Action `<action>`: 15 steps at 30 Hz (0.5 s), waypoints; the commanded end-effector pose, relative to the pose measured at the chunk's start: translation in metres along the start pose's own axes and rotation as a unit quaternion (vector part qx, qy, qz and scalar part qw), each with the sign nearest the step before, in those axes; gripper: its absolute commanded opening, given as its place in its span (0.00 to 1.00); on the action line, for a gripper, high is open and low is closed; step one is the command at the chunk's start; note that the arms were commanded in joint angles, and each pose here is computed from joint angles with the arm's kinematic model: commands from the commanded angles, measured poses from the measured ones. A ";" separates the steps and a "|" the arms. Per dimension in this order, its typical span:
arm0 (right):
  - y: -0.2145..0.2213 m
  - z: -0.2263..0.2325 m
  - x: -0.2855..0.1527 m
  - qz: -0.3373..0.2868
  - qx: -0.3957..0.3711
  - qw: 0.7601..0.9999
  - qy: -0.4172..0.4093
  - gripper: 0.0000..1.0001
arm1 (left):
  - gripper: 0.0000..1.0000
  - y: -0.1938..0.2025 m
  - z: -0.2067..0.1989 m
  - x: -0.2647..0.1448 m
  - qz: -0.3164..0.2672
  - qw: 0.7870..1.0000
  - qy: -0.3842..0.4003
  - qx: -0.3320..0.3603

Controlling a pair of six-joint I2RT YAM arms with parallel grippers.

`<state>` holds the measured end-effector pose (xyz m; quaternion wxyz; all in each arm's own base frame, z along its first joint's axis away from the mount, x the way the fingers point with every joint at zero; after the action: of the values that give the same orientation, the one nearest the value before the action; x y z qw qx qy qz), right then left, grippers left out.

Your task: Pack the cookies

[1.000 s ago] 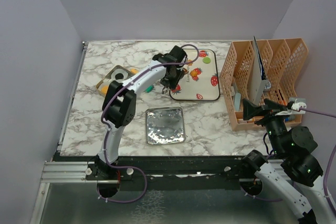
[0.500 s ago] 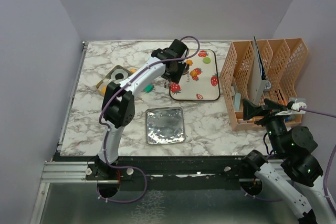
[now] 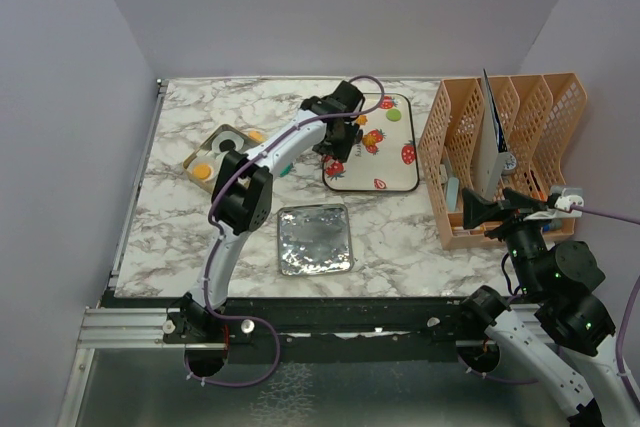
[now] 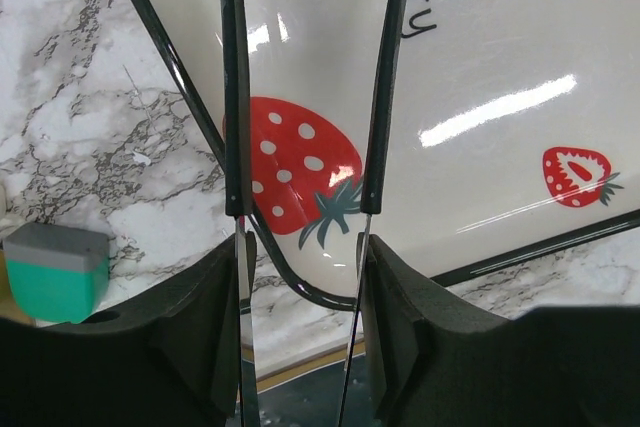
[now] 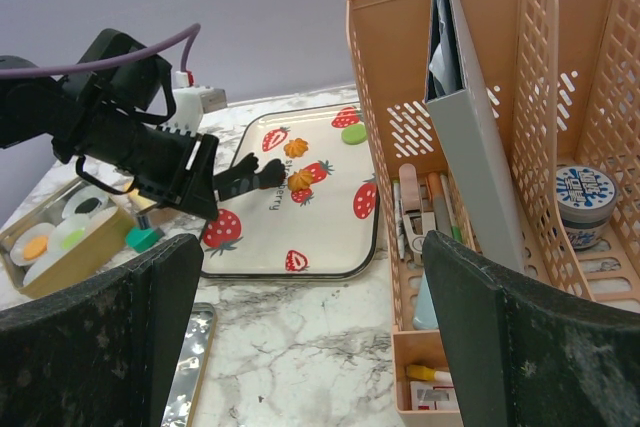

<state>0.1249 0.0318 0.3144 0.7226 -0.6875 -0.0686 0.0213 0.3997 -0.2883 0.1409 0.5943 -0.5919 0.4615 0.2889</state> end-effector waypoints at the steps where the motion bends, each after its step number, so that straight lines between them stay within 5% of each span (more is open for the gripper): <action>1: 0.003 -0.001 0.000 0.004 -0.005 1.000 0.004 1.00 | 0.49 -0.009 0.000 0.004 -0.015 1.000 -0.012 -0.011; 15: 0.003 -0.001 0.000 0.004 -0.005 1.000 0.003 1.00 | 0.32 -0.002 0.001 0.015 0.002 1.000 -0.012 -0.011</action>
<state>0.1249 0.0318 0.3144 0.7226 -0.6875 -0.0686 0.0213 0.4058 -0.2916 0.1254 0.5920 -0.5905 0.4579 0.3019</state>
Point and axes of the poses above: each gripper's point midway between its finger pads, its own x axis out along the fingers, its own z axis along the line the jaws close on, y = z × x, the point moved 6 cm from there along -x, back along the fingers, and after that the axes turned 12 degrees about -x, right-handed, at the moved point
